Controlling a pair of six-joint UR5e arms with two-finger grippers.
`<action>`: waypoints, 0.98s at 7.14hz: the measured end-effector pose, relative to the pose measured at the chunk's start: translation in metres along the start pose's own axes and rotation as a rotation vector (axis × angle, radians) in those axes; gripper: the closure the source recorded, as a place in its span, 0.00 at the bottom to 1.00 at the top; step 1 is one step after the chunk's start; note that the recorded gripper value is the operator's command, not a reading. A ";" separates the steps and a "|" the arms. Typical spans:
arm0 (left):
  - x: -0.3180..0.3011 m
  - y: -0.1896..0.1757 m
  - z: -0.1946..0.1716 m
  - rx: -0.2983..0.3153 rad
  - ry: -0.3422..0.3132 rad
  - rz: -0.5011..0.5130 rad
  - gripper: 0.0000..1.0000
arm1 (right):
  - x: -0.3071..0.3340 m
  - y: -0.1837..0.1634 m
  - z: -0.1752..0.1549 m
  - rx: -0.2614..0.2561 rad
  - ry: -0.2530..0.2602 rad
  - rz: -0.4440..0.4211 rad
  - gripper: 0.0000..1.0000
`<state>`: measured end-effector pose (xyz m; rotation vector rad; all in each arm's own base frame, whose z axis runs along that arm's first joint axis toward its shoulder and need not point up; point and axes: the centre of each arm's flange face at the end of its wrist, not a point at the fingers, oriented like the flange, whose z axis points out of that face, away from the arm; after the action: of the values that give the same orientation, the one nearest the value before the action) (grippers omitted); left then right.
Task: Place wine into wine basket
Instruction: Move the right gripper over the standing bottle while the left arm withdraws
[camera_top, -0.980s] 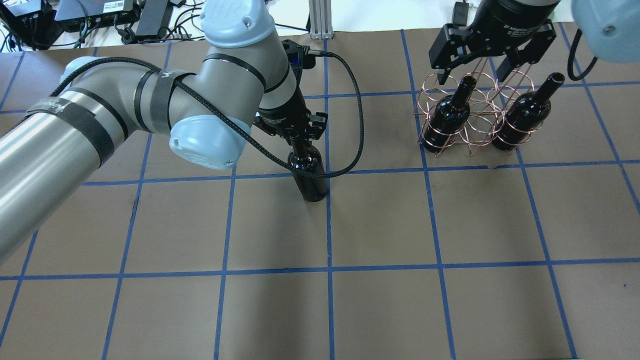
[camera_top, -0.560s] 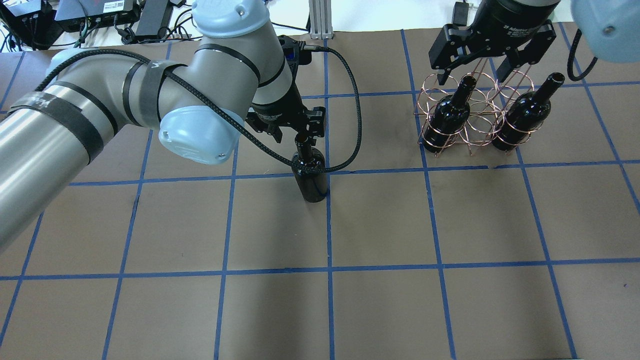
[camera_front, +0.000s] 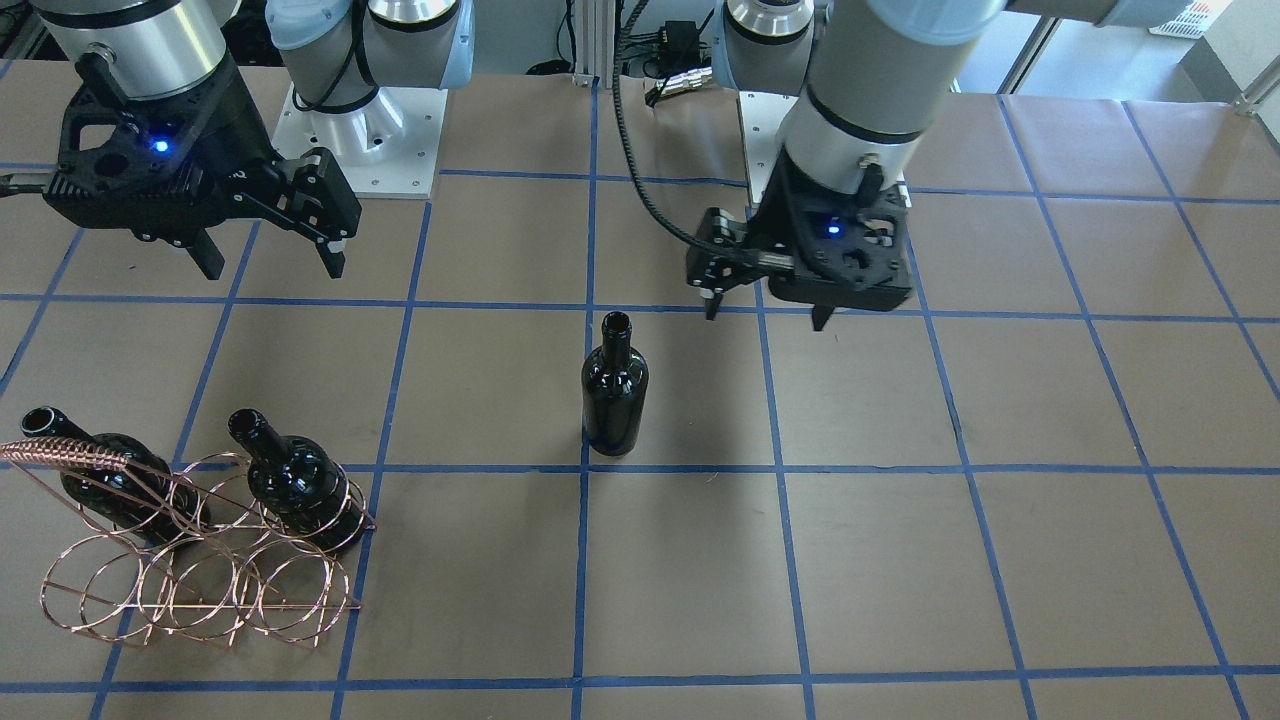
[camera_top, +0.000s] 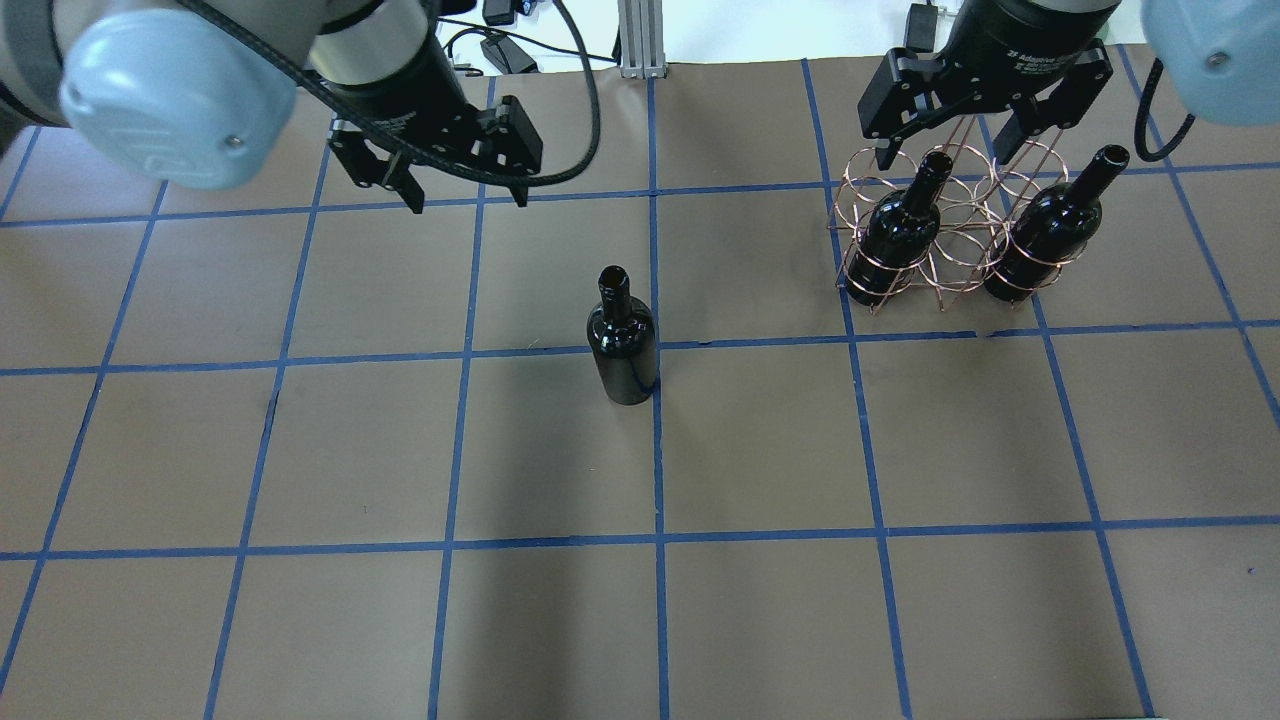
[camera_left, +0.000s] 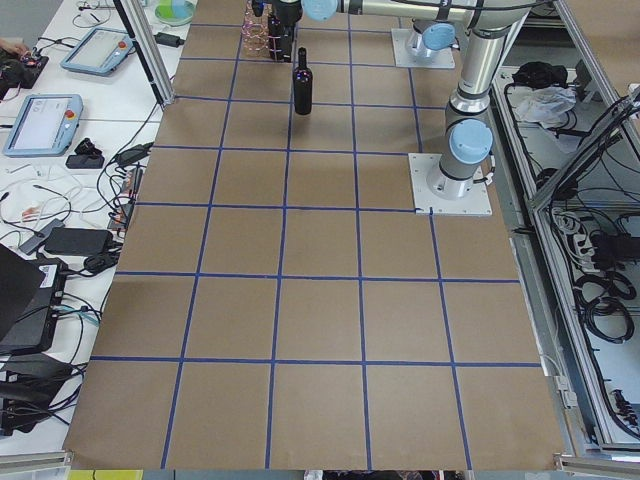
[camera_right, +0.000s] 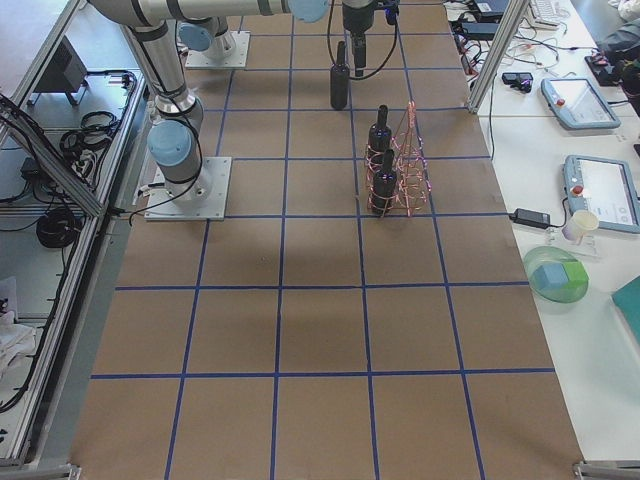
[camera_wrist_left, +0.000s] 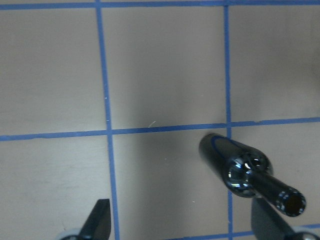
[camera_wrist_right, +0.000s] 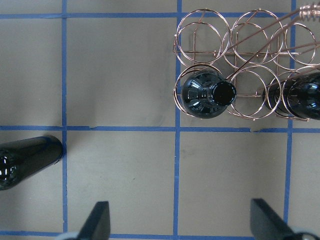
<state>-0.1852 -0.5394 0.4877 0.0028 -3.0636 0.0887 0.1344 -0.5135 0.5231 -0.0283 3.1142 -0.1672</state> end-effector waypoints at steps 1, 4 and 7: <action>-0.044 -0.010 -0.008 0.005 -0.030 -0.048 0.00 | 0.000 -0.001 -0.001 0.006 0.001 0.000 0.00; -0.131 -0.023 -0.015 0.002 -0.066 -0.087 0.00 | -0.012 -0.016 0.003 0.018 -0.009 0.062 0.00; -0.137 -0.021 -0.012 -0.022 -0.059 -0.092 0.00 | -0.104 -0.018 0.021 0.042 -0.031 0.084 0.00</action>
<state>-0.0474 -0.5599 0.4906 0.1478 -3.1178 0.0503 0.2395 -0.5319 0.5065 0.0989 3.0726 -0.2276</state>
